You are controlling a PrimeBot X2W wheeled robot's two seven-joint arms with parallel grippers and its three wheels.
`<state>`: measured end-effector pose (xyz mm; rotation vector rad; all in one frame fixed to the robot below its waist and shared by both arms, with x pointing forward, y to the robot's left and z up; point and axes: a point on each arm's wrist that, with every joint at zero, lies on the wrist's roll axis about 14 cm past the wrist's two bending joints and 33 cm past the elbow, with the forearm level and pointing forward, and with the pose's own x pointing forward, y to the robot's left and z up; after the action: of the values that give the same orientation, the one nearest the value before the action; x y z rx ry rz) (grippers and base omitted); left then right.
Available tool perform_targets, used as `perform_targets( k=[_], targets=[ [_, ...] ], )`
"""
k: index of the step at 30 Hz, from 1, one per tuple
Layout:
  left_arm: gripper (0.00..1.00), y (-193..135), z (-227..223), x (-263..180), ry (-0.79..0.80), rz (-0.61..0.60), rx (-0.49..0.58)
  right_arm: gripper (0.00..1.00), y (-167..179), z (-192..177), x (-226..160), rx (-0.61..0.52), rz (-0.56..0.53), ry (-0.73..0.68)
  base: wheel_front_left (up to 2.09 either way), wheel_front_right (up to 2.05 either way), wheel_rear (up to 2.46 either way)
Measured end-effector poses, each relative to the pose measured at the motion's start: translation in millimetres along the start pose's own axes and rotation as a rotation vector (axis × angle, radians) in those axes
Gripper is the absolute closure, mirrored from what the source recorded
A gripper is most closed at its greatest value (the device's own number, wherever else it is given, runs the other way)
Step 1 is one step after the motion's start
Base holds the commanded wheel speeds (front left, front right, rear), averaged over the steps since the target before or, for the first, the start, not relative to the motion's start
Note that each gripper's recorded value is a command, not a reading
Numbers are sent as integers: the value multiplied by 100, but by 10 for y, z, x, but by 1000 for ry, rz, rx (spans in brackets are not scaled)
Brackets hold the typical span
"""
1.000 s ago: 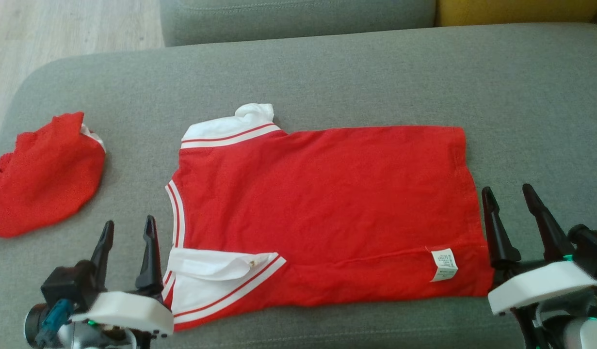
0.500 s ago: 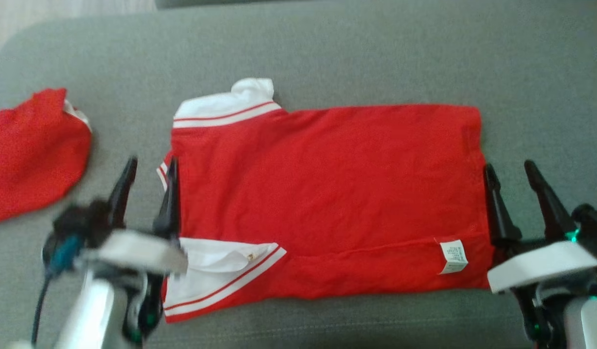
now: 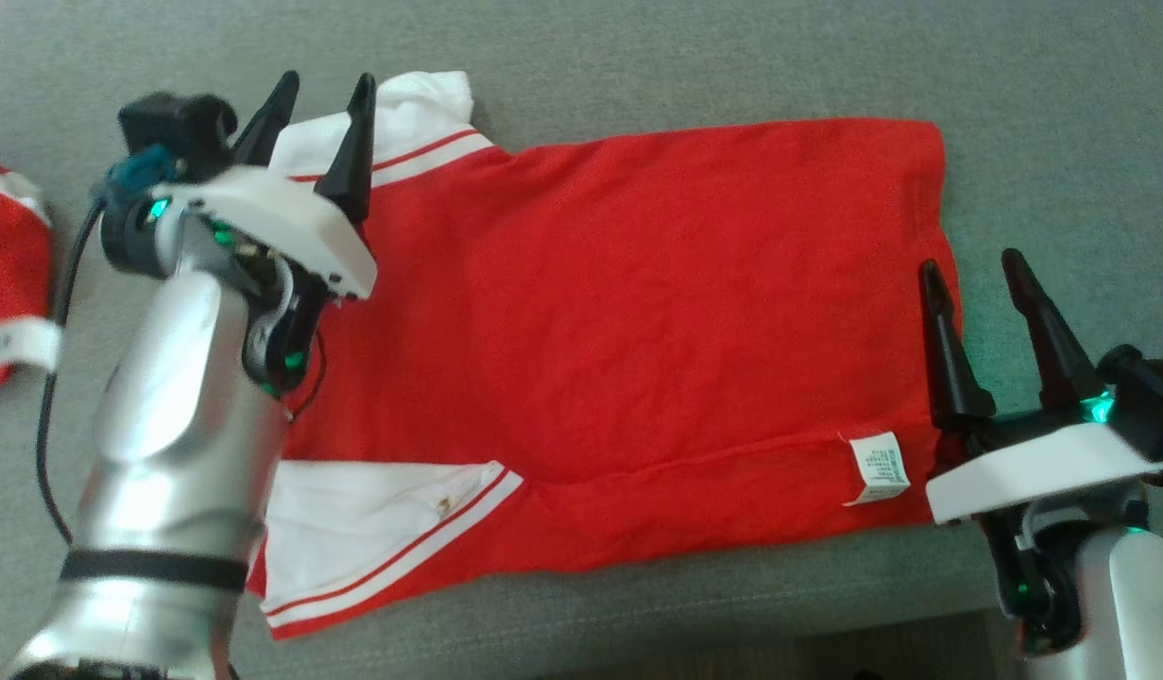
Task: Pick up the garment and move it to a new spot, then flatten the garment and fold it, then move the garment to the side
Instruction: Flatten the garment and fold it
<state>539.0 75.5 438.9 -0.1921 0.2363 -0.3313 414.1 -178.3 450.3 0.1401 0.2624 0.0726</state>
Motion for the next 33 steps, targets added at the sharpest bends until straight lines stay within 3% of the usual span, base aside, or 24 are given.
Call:
perform_targets(
  k=[3,8,9,11,13,15,16,21,28,33],
  targets=[
    [0,13,-270,188,129,-6,3,0,-37,-82,1,3,-12,23,0,0,0],
    [2,96,-699,137,330,20,-2,0,-53,-99,13,6,-18,27,0,0,0],
    [13,88,-711,142,344,12,3,0,-53,-106,12,7,-19,29,0,0,0],
    [53,116,-709,166,371,19,13,0,-50,-115,11,9,-18,32,0,0,0],
    [71,137,-703,178,382,26,18,0,-46,-114,6,9,-18,32,0,0,0],
    [96,130,-740,164,399,25,18,0,-38,-114,-2,11,-16,32,0,0,0],
    [100,131,-755,162,407,25,21,0,-36,-114,-5,12,-16,32,0,0,0],
    [100,118,-780,182,434,22,43,0,-66,-112,-28,13,-25,34,0,0,0],
    [100,106,-669,171,347,42,49,0,-210,-73,-23,7,-57,27,0,0,0],
    [100,130,-559,152,276,54,63,0,-333,37,181,-15,-60,14,0,0,0]
  ],
)
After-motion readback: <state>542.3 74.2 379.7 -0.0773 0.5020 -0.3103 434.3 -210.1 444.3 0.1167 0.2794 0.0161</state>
